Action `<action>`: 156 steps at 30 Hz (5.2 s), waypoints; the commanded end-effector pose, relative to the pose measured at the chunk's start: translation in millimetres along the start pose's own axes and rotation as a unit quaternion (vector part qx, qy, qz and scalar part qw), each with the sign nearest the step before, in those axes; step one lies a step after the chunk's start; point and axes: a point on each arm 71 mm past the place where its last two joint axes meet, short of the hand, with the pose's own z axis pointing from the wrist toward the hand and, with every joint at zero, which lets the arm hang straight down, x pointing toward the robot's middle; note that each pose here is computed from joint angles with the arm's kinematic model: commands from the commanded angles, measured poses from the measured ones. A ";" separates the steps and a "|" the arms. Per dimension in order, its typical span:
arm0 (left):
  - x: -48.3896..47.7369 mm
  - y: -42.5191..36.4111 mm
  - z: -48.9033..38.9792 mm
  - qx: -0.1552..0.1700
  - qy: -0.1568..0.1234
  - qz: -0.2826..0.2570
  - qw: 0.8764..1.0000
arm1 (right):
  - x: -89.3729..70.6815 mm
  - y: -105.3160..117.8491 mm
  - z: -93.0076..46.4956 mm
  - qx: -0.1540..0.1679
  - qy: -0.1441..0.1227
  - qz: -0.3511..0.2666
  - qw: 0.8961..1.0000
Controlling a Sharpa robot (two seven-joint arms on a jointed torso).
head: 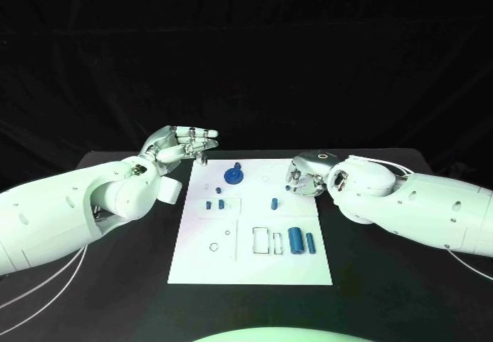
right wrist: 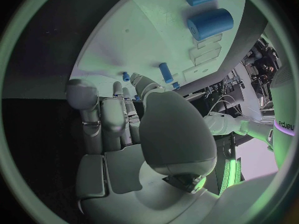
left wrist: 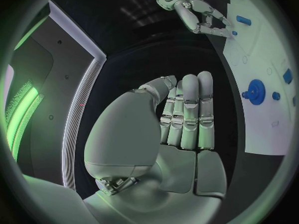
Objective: Assemble the parts on the task board
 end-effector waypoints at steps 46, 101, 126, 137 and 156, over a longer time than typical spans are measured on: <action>22.7 -8.8 -4.1 0.016 0.038 -0.057 0.998 | 19.6 8.1 10.0 0.009 0.026 -0.041 0.999; 30.7 2.7 21.0 0.002 0.043 -0.068 0.997 | 2.5 118.5 -25.7 -0.145 -0.051 0.060 0.986; 33.4 3.6 25.9 -0.009 0.038 -0.066 0.997 | 46.9 154.3 -13.0 -0.156 -0.018 0.067 0.985; 33.9 3.3 25.8 -0.013 0.041 -0.067 0.997 | 49.4 156.7 -9.6 -0.158 -0.024 0.061 0.985; 36.4 2.9 26.2 -0.015 0.046 -0.068 0.997 | 58.3 159.8 -5.5 -0.156 -0.007 0.058 0.986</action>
